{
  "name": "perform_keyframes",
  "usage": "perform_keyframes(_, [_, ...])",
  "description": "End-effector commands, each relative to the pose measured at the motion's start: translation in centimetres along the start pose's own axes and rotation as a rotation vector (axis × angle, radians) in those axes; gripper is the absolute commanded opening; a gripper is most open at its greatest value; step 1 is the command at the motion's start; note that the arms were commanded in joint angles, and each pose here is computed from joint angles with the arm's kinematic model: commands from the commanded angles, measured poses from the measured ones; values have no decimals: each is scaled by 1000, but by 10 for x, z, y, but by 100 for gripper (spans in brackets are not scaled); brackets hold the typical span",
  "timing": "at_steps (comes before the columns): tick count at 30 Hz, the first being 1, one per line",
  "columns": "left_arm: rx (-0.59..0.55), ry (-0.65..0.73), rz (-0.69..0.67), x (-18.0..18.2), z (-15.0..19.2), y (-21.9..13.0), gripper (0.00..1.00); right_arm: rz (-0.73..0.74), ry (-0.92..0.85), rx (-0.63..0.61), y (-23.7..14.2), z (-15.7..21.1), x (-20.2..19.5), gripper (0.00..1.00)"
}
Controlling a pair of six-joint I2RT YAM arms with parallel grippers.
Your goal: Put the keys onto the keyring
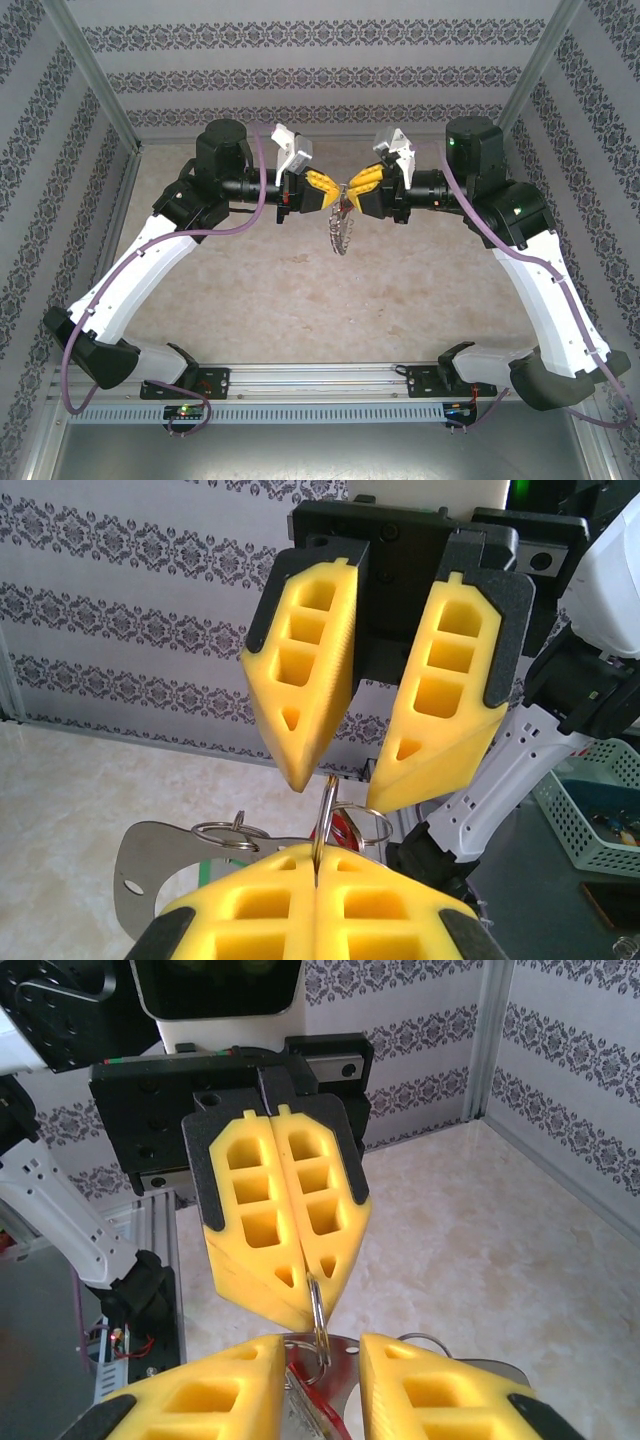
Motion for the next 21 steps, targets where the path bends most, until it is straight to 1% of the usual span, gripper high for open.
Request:
perform_keyframes(1, [-62,69,41,-18,-17,-11,0,-29,-3,-42,-3,-7,5,25])
perform_keyframes(4, [-62,68,41,-19,-17,-11,0,-42,2,-44,-2,-6,5,21])
perform_keyframes(9, [-68,71,37,-19,-18,-11,0,-42,-4,-38,-2,-5,6,4])
perform_keyframes(11, [-68,71,34,-19,-18,-12,0,-40,-9,-38,-3,-6,6,0])
perform_keyframes(19, [-68,70,31,-17,-18,-11,0,-44,-8,-43,-5,-7,7,0])
perform_keyframes(21, [-70,70,35,-17,-19,-11,0,-52,4,-46,-4,-7,8,13])
Point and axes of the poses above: each hand's point on the last joint's axis, 136 mm out from that joint toward the fingers, its own y axis out along the fingers, its own x axis along the line the jaws close on, z = x × y, the point moved 4 cm from there along -y, back along the fingers, and after that the axes turned 11 degrees about -y, right-handed, at the moved point
